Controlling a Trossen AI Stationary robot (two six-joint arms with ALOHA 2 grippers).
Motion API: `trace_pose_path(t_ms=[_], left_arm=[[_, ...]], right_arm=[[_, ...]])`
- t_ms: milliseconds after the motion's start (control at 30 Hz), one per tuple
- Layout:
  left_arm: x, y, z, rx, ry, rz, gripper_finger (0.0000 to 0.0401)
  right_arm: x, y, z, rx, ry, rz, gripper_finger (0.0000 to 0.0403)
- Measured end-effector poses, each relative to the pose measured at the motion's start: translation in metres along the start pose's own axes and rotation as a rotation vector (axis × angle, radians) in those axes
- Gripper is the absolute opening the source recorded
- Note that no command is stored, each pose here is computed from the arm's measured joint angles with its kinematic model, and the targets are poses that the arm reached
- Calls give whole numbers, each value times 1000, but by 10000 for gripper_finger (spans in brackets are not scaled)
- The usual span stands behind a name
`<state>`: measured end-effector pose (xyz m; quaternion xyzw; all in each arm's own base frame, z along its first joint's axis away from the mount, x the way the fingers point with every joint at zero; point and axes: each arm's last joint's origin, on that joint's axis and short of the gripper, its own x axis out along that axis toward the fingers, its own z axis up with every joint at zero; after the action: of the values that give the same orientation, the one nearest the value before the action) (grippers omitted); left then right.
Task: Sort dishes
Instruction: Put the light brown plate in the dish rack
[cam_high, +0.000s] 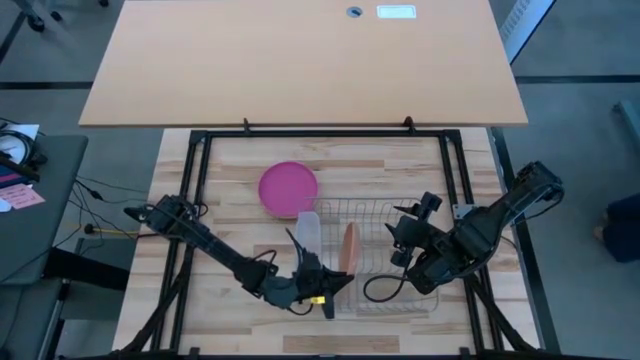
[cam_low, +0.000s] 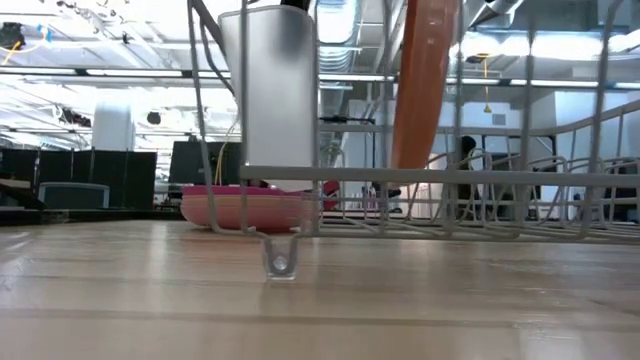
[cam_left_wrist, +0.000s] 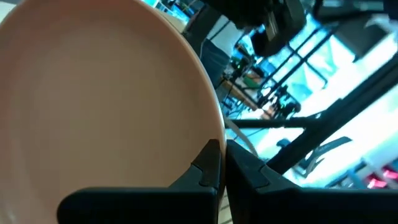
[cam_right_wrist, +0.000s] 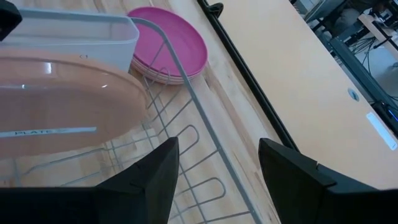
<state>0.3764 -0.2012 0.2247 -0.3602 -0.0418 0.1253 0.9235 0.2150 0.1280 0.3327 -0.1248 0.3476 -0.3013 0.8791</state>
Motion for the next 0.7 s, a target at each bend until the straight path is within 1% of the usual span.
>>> trace_pose_path(t_ms=[200, 367, 533, 700], left_arm=[[4, 3, 3, -111, -16, 13, 0], [4, 5, 3, -117, -27, 40, 1], [5, 10, -1, -131, 2, 79, 10], [5, 10, -1, -138, 1, 80, 12]], right_arm=[[0, 0, 0, 0, 0, 0, 225], [0, 0, 0, -1, 0, 0, 225], [0, 0, 0, -3, -1, 1, 225], [0, 0, 0, -4, -1, 1, 225]])
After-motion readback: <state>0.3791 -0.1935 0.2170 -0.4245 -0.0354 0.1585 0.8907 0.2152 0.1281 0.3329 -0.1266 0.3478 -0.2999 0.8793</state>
